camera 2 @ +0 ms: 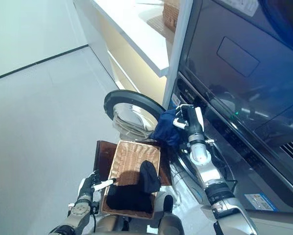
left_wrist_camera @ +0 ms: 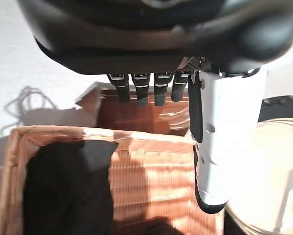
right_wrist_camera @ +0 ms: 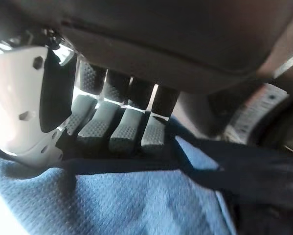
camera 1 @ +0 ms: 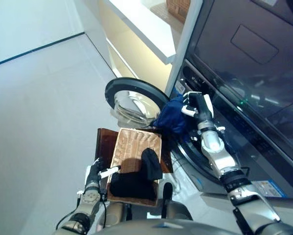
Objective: Pick up the clothes and place them into the washing machine
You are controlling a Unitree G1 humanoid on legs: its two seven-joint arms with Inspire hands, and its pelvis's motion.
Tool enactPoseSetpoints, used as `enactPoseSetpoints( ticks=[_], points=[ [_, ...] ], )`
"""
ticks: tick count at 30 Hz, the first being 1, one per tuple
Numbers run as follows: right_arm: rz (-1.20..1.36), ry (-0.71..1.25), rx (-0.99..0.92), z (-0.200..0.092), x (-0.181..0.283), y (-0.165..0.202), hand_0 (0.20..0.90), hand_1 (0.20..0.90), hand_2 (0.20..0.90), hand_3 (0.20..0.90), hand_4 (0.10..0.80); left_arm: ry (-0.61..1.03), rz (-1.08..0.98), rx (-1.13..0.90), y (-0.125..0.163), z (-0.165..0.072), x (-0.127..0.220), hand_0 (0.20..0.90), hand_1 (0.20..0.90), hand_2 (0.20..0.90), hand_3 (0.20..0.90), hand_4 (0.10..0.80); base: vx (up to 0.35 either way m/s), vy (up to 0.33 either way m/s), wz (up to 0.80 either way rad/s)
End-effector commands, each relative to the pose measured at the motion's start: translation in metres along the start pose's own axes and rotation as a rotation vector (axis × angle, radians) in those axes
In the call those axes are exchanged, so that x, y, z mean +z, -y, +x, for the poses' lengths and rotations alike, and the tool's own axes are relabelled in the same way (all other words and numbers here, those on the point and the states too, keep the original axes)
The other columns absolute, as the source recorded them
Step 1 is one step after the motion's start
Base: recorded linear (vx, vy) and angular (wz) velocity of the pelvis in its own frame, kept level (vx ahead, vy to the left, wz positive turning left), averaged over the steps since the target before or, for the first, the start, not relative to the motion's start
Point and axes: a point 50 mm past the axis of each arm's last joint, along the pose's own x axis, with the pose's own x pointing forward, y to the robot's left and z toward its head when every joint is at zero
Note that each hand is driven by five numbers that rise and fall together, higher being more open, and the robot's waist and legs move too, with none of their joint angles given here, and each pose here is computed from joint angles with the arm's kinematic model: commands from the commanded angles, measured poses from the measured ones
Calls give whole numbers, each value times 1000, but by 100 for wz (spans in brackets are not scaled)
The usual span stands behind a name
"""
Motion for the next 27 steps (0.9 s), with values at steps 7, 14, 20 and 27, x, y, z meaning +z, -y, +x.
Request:
enactPoseSetpoints(
  ticks=[7,14,20,27],
  points=[
    [110,98,-47,7,18,-6,200,200,200,200,300,49,-11,57,-17,0,2,900,900,900,900,800,46,2,-3],
    [61,123,-32,7,22,-5,200,200,200,200,300,118,60,47,-21,1,15,900,900,900,900,800,5,0,0],
    [50,177,19,14,37,-5,200,200,200,200,300,266,153,29,-27,9,55,900,900,900,900,800,0,0,0],
    [17,212,81,18,49,-10,200,200,200,200,300,495,228,36,-38,12,118,900,900,900,900,800,0,0,0]
  ],
)
